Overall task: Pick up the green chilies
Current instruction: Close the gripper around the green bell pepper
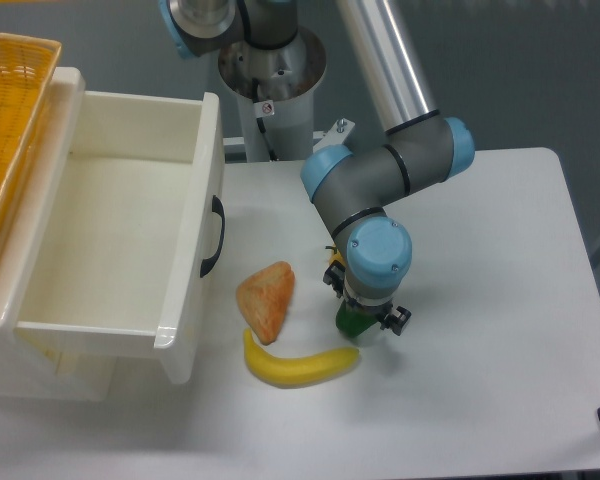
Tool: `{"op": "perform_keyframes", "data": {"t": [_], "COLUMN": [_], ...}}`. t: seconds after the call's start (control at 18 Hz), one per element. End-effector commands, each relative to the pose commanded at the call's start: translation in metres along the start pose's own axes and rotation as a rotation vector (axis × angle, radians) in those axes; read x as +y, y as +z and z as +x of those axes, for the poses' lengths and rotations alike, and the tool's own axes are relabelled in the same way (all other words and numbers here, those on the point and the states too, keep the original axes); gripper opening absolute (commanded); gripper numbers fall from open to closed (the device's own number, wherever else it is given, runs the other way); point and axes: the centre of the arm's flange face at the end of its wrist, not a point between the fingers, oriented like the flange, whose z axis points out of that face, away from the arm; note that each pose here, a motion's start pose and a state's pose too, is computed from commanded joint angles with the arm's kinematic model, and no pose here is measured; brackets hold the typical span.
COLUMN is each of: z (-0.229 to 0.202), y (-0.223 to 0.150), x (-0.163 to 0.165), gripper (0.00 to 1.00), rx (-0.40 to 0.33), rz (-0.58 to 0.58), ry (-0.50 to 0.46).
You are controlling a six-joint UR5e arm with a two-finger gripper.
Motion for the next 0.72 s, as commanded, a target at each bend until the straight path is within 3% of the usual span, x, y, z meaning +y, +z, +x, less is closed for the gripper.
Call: {"op": "perform_keyframes", "data": {"t": [0.06, 0.44, 0.72], "z": [-0.001, -0.003, -0.001], "y": [-0.001, -0.014, -0.044], "x": [0.0, 0.003, 0.01], "gripper": [0.23, 0.23, 0.24], "rx": [-0.002, -0.017, -0.044], "rz": [0.003, 0.02, 0.05], "ry": [0.001, -0.003, -0.014]}}
